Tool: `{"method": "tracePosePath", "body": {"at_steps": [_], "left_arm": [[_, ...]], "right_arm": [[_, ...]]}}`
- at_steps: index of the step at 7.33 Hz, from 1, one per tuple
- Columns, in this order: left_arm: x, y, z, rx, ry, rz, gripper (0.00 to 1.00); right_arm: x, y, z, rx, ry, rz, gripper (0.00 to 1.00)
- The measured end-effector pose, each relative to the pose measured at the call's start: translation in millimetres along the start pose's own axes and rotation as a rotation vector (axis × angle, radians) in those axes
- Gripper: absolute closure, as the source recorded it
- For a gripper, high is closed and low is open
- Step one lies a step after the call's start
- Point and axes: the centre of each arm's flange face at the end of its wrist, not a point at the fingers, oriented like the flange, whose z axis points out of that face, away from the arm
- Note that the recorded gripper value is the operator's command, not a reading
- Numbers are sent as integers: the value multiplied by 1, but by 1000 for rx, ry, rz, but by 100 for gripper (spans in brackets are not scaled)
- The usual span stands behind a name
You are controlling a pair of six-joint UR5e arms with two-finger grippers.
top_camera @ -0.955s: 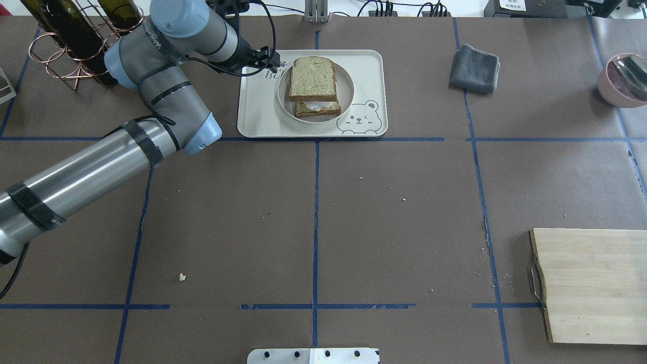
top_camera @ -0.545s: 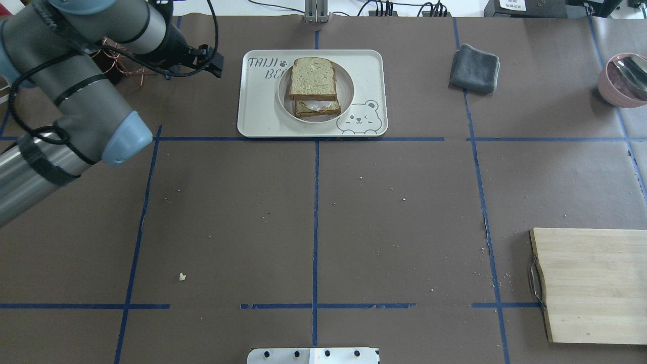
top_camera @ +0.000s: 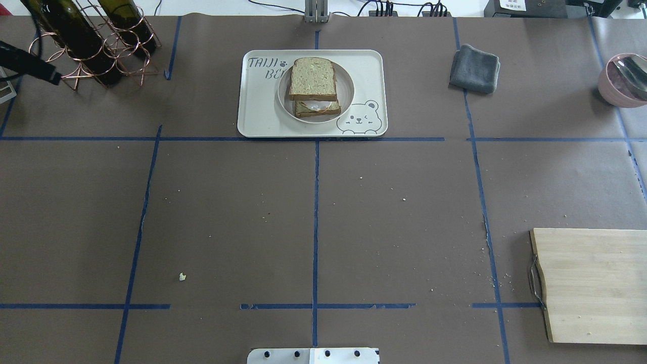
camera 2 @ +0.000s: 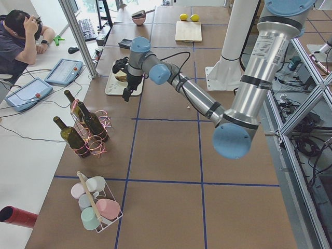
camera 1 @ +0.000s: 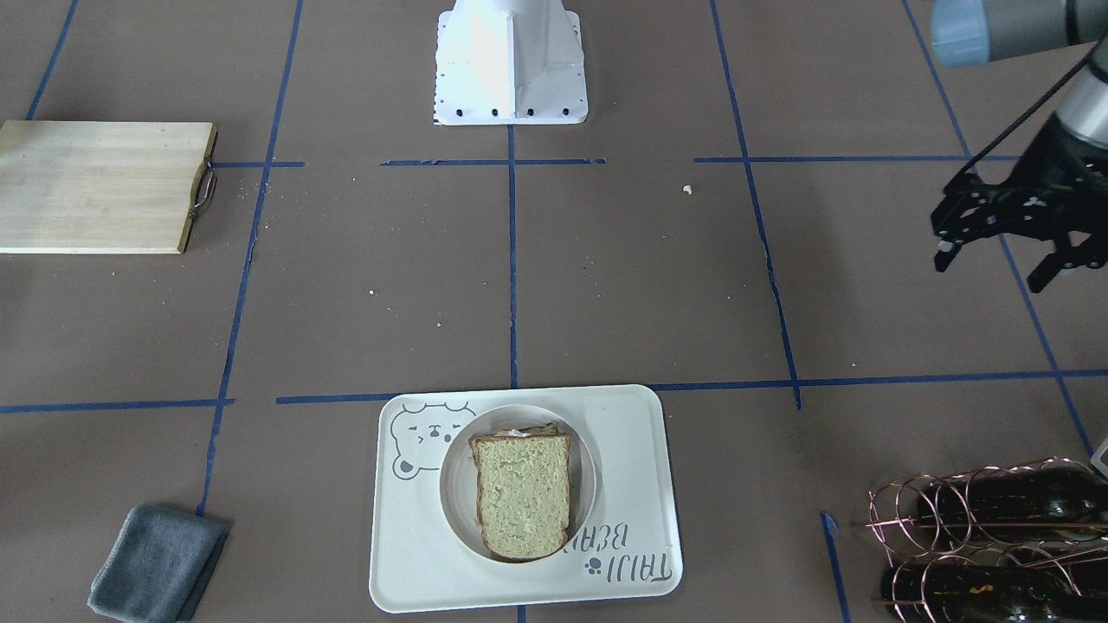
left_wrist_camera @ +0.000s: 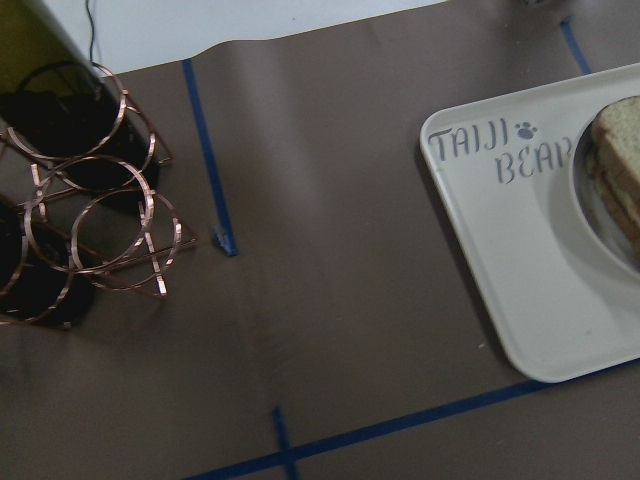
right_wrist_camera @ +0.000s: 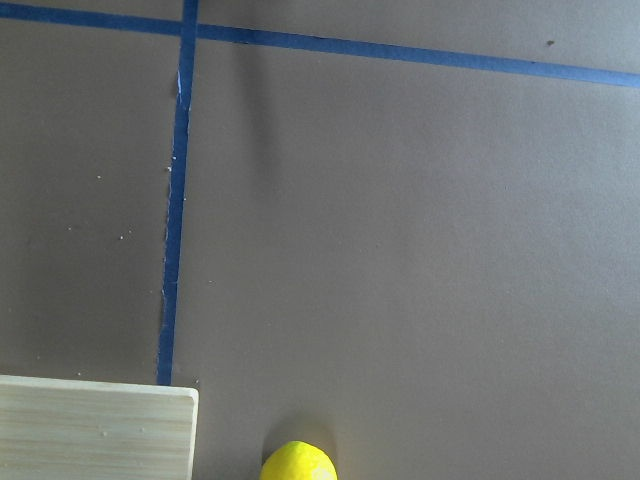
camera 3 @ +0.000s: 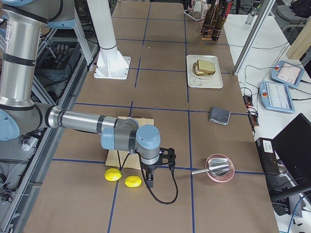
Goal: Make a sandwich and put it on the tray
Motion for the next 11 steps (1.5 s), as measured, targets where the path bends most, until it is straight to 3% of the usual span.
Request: {"method": "tracePosePath", "body": {"at_steps": [3, 6, 8, 11], "left_arm": [[-141, 127, 17, -150, 20, -107, 0], [-202, 230, 12, -208, 8, -170, 0], [-220, 258, 7, -212, 3, -163, 0], [-225, 273, 4, -216, -1, -177, 0]], "right_arm": [[0, 0, 0, 0, -2, 0, 0], [-1, 2, 0, 0, -5, 1, 0], [-1, 2, -1, 1, -11, -1, 0], [-2, 6, 0, -1, -20, -3, 0]]}}
